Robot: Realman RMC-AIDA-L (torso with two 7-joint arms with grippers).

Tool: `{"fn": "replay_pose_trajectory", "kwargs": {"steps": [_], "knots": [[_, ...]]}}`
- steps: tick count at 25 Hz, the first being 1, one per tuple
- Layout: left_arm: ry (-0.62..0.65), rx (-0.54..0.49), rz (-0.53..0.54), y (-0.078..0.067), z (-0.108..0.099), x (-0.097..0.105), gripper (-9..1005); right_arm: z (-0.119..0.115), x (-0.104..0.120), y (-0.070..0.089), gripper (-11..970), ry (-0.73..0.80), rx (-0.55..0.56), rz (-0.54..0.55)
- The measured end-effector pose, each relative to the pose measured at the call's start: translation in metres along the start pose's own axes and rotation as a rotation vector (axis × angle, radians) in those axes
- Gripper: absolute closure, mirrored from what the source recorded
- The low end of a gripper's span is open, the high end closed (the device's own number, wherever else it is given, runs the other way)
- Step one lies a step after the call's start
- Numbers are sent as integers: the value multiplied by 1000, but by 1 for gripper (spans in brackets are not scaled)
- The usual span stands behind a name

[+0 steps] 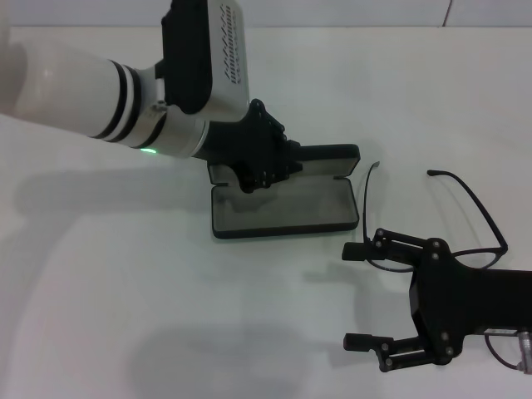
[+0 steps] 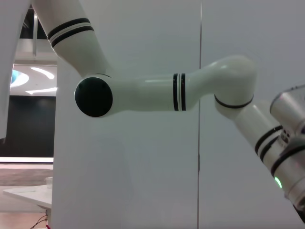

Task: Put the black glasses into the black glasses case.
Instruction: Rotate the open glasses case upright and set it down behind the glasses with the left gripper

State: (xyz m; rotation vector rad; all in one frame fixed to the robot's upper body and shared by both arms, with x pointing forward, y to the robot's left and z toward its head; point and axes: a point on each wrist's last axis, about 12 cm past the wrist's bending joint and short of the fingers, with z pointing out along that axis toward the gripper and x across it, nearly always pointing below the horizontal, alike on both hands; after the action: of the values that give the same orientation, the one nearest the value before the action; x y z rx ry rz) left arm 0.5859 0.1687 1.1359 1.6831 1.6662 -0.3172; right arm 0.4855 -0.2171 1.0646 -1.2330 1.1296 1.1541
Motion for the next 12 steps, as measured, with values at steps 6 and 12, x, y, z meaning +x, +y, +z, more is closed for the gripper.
{"fn": "replay_pose_trajectory", "kwargs": {"steps": [6, 12], "knots": [[9, -30, 16, -2, 5, 3, 790, -2, 1, 1, 90, 1, 4, 3], [-3, -28, 14, -7, 4, 1, 789, -4, 1, 2, 95, 6, 11, 5]]}}
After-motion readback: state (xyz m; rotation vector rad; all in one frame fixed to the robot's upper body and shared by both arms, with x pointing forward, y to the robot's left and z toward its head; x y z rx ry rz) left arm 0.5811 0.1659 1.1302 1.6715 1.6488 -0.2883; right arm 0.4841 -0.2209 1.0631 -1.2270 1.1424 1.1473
